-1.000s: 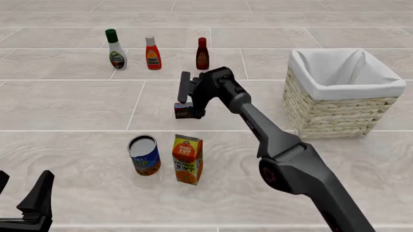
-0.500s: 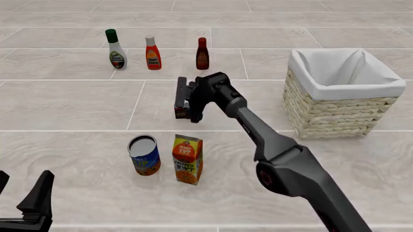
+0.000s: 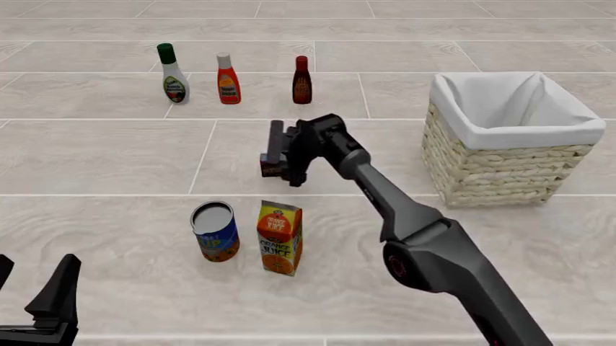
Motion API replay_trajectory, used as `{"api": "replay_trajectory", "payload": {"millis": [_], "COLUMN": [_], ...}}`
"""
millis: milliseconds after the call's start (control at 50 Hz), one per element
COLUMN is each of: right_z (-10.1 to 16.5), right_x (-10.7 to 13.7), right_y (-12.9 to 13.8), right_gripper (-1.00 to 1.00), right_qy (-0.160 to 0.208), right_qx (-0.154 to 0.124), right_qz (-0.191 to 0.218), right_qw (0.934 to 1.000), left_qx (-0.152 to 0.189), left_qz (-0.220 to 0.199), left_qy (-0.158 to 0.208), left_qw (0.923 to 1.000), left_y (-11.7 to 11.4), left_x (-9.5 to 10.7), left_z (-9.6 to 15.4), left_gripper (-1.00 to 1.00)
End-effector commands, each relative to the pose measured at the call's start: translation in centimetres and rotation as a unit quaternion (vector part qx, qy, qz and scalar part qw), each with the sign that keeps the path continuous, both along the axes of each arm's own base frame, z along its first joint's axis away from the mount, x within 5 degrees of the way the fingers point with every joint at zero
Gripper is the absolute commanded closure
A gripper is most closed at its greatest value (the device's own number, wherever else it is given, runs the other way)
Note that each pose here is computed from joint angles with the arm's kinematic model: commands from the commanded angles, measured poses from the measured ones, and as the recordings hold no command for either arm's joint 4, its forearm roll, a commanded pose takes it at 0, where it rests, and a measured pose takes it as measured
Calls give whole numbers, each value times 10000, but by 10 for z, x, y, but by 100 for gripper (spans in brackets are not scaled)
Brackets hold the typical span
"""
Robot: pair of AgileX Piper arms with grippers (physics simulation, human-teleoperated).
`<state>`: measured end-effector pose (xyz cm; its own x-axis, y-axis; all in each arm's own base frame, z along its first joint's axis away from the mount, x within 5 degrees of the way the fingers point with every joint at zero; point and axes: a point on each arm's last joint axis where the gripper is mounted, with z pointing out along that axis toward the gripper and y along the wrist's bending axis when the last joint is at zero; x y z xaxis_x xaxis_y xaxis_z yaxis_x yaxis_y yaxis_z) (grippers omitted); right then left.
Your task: Pick the chocolate pudding and place it in the basket.
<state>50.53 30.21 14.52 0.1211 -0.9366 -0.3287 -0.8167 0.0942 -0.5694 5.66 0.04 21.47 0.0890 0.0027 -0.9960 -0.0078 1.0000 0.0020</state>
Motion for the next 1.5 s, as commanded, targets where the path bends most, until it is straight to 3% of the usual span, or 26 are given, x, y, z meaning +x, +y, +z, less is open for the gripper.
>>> {"api": "replay_trajectory", "payload": {"millis": [20, 380, 400, 800, 1200, 1500], "right_z": [-4, -6, -7, -6, 43, 83], "right_x": [5, 4, 4, 4, -3, -38], "right_y": [-8, -4, -4, -4, -8, -33], "right_gripper": [-100, -100, 100, 100, 100, 100], "right_qy": [0, -15, -33, -29, -180, -329], "right_qx": [-27, -2, -4, -12, 37, 78], "right_qz": [-51, -35, -27, -18, 23, 31], "right_qw": [10000, 10000, 10000, 10000, 9998, 9994], "left_qx": [-1, 0, -1, 0, 0, 0], "left_qz": [-37, -38, -36, -37, -36, -37], "left_qy": [1, -1, 1, 0, 0, 0], "left_qw": [10000, 10000, 10000, 10000, 10000, 10000], "left_y": [0, 0, 0, 0, 0, 0], "left_x": [0, 0, 0, 0, 0, 0], "left_z": [0, 1, 0, 0, 0, 0], "left_gripper": [-100, -100, -100, -100, -100, -100]}}
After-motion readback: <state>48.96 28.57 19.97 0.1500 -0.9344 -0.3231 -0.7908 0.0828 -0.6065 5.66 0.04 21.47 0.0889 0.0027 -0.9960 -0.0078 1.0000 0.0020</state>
